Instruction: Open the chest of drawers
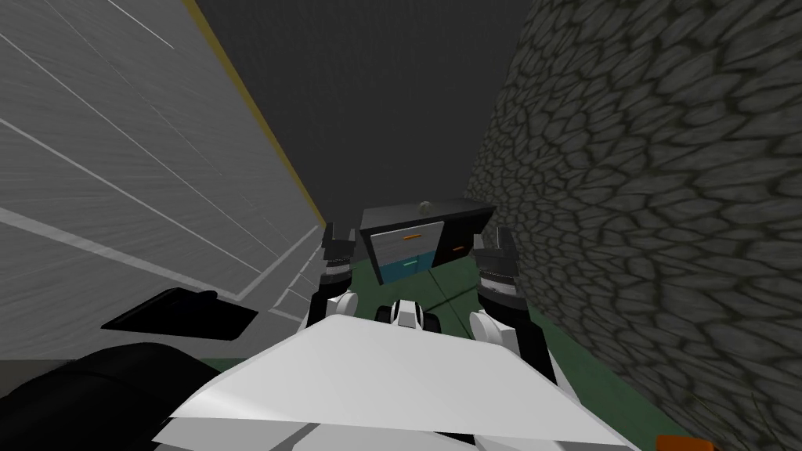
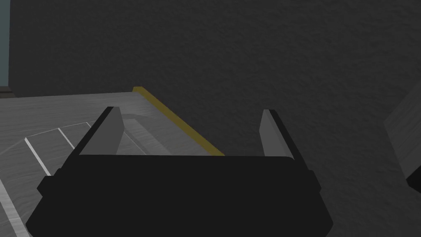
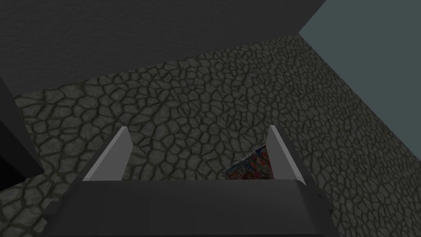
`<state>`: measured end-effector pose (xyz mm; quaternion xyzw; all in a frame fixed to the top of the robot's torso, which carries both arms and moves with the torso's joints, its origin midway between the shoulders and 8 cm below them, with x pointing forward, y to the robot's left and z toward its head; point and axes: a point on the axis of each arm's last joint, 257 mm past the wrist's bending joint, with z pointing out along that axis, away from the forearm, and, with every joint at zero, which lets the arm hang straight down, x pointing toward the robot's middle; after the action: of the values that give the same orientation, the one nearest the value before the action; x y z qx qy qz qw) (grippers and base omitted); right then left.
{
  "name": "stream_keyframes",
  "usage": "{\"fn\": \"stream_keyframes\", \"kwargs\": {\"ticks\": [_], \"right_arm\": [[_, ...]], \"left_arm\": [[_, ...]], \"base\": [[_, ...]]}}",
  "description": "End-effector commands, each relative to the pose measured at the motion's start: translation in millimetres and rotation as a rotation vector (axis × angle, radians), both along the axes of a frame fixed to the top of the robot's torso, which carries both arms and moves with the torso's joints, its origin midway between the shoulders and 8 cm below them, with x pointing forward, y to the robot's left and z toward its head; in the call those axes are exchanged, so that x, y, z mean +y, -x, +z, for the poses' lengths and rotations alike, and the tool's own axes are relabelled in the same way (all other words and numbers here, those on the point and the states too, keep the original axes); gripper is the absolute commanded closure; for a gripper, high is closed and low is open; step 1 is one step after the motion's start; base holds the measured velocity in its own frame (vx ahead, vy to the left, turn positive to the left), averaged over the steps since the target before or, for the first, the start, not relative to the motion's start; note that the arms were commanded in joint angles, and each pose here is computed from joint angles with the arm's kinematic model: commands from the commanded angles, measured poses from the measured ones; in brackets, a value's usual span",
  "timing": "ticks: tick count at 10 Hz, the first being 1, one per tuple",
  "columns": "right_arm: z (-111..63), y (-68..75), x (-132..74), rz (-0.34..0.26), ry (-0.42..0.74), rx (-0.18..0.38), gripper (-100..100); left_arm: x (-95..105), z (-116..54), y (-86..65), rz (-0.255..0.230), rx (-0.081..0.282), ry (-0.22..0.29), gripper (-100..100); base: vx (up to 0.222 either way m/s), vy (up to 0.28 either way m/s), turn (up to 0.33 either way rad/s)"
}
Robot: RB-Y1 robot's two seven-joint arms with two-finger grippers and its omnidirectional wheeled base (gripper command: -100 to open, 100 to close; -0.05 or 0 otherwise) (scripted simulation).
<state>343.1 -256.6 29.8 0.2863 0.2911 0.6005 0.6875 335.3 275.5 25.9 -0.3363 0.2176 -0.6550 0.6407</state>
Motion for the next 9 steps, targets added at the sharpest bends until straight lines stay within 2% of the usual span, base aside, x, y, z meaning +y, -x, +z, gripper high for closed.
{"fn": "stream_keyframes", "kwargs": {"ticks": [1,2,4,9], "right_arm": [[-11.6,-4.0,0.4,0.087,-0.059,0.022,-100],[-11.6,-4.0,0.4,0.092,-0.065,0.022,-100],[-21.3,-6.3,-3.1,0.153,-0.141,0.038,-100],[-32.2,-8.5,-8.9,0.242,-0.274,0.051,-100]], "left_arm": [[0.0,0.0,0.0,0.000,0.000,0.000,0],[0.0,0.0,0.0,0.000,0.000,0.000,0],[0.0,0.0,0.0,0.000,0.000,0.000,0],[0.0,0.0,0.0,0.000,0.000,0.000,0]], "base": [[0.025,0.008,0.156],[0.020,0.006,0.062],[0.020,0.008,0.169],[0.017,0.004,0.102]]}}
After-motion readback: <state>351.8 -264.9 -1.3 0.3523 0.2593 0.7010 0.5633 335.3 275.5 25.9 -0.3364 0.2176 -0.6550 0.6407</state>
